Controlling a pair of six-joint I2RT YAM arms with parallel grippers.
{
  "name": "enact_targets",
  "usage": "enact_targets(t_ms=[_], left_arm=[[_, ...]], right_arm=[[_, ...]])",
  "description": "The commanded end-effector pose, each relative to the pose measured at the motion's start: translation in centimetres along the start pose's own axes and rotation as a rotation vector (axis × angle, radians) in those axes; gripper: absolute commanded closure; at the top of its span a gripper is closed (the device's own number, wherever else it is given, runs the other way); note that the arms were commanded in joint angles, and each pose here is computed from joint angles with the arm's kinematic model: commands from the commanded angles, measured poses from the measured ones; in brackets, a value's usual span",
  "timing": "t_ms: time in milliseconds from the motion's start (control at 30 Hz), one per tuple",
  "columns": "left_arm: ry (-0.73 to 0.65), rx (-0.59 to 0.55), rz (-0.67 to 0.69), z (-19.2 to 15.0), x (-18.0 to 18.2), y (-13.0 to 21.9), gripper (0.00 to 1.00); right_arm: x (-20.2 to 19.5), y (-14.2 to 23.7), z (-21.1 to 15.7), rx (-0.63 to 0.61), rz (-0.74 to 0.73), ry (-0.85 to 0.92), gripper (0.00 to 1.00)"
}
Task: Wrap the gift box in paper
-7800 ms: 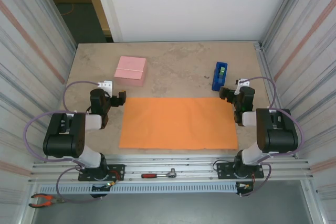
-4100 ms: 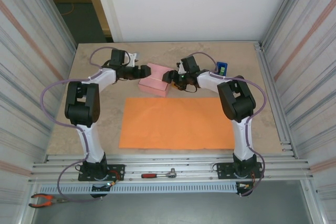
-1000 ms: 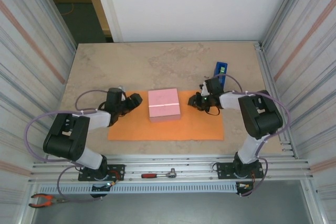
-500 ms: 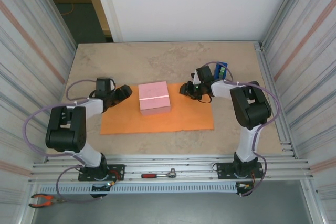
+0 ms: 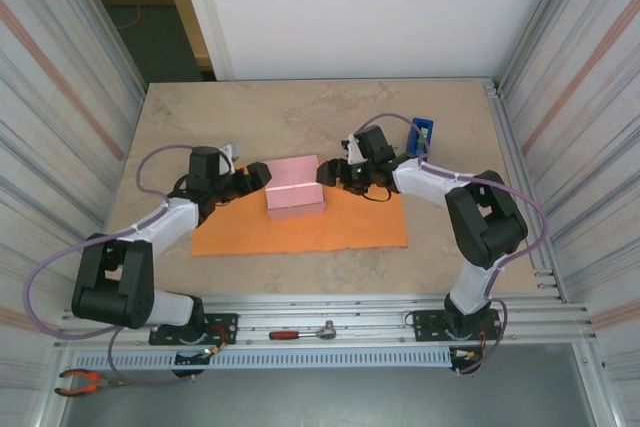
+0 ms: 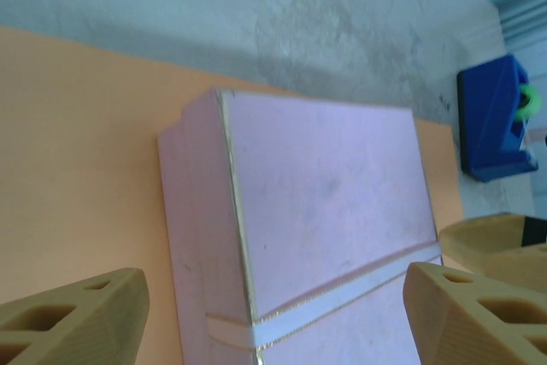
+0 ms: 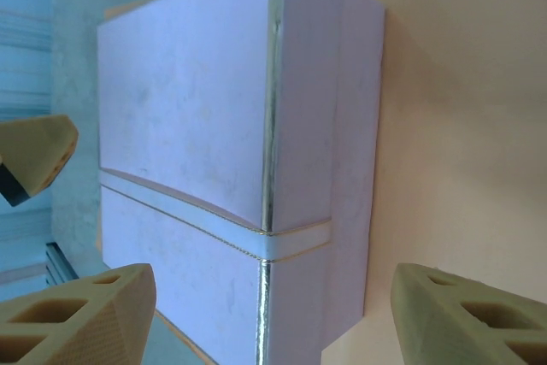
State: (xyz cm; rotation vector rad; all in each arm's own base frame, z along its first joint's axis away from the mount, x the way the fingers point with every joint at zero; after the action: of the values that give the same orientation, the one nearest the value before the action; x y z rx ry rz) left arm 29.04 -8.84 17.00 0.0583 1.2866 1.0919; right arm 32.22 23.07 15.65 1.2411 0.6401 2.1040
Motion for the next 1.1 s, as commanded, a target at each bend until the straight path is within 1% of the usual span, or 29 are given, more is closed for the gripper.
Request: enact_targets(t_ms=[0, 133, 267, 333, 433, 500, 767, 900, 1067], left_arm=[[-0.001, 0.047, 0.007, -1.0, 0.5, -0.7, 0.21], [-0.011, 0.081, 0.005, -1.4, 0.5, -1.7, 0.22], [-0.021, 0.136, -0.008, -1.9, 0.2, -3.0, 0.28], [-0.029, 0.159, -0.022, -2.0, -0.1, -3.5, 0.31], [-0.045, 0.181, -0.051, -2.2, -0.9, -3.8, 0.34], [-0.054, 0.186, -0.073, -2.4, -1.7, -3.7, 0.35], [-0.099, 0.183, -0.139, -3.0, -5.1, -2.5, 0.35], [-0.103, 0.191, -0.142, -3.7, -5.4, -2.5, 0.35], [-0.098, 0.202, -0.124, -4.4, -4.7, -3.0, 0.35]], right_arm=[[0.3, -1.0, 0.5, -0.002, -0.007, -0.014, 0.28], [0.7, -1.7, 0.4, 0.009, 0.000, -0.010, 0.32], [0.7, -2.4, 0.3, 0.023, 0.014, -0.020, 0.40], [0.8, -2.6, 0.3, 0.028, 0.025, -0.022, 0.46], [1.3, -2.4, 0.2, 0.029, 0.044, -0.016, 0.60], [1.6, -1.9, 0.2, 0.016, 0.045, -0.009, 0.64], [2.6, 1.0, -0.5, -0.049, 0.034, -0.002, 0.66], [2.5, 2.0, -1.4, -0.062, 0.018, -0.003, 0.66], [1.8, 2.5, -2.9, -0.059, -0.014, -0.017, 0.66]])
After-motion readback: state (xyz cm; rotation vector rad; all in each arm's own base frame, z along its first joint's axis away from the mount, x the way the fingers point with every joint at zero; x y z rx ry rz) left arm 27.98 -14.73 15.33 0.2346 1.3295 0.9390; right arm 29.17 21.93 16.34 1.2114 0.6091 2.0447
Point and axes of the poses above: each hand's point on the last joint's axis, 136 mm out from that joint toward the fingers, its own y axis back along the fingers, its own x axis along the line the jaws close on, z = x × y, the point moved 10 cm from there along y, back along the fingers, and after that the axes turned 14 degrees about y, right-handed, at the moved point
